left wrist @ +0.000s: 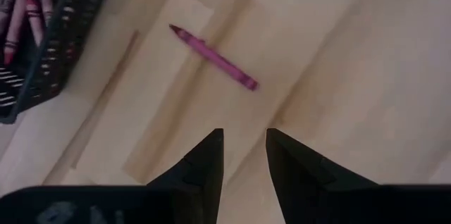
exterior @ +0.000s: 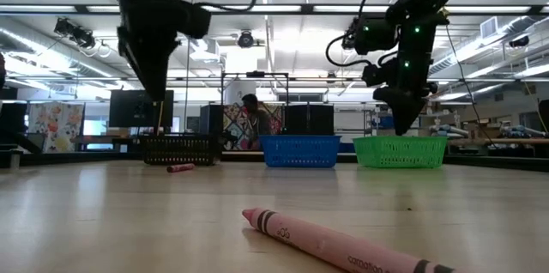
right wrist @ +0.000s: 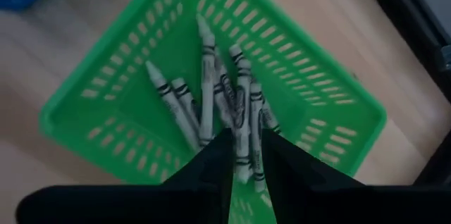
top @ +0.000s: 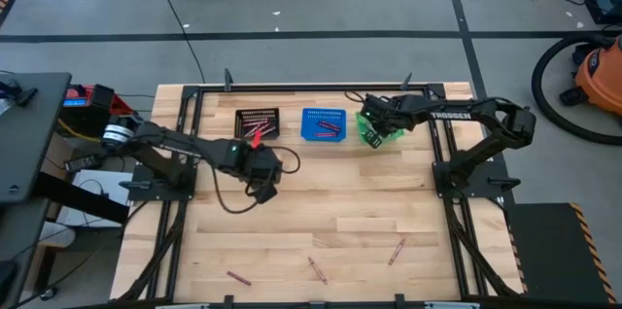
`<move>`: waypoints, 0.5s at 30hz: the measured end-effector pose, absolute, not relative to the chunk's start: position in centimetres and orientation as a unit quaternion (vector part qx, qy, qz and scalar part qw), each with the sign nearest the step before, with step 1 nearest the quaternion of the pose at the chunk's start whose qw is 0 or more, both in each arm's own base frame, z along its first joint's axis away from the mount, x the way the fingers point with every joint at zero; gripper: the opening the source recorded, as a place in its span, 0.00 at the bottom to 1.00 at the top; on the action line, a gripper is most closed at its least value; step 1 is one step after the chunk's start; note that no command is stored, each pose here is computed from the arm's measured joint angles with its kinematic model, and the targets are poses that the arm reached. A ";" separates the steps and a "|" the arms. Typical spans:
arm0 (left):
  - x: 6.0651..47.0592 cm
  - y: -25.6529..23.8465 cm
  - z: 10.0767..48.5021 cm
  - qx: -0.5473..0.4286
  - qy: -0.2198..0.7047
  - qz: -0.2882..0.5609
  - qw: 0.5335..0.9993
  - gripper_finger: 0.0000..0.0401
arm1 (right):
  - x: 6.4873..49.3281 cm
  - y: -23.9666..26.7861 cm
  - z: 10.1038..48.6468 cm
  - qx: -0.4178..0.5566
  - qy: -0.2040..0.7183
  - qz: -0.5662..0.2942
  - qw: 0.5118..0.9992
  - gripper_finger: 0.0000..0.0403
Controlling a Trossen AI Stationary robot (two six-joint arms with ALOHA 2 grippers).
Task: Sort crayons
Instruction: Put the red crayon into the blue bin
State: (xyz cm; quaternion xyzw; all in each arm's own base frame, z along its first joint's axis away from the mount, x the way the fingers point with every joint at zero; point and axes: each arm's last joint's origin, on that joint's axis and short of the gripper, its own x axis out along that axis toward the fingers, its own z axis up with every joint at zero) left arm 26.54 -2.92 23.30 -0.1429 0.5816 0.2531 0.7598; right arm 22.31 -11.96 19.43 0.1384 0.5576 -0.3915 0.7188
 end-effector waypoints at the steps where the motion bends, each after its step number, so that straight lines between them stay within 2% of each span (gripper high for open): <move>1: 26.6 -2.5 23.2 -0.147 0.582 0.260 0.756 0.30 | 22.3 -11.7 19.5 0.137 0.562 -0.388 0.717 0.21; 9: 26.7 0.7 23.2 -0.191 0.575 0.302 0.736 0.30 | 22.6 -10.1 21.5 0.154 0.573 -0.390 0.704 0.20; 15: 26.9 2.2 22.9 -0.225 0.565 0.330 0.722 0.30 | 23.1 -8.7 23.0 0.228 0.556 -0.393 0.696 0.20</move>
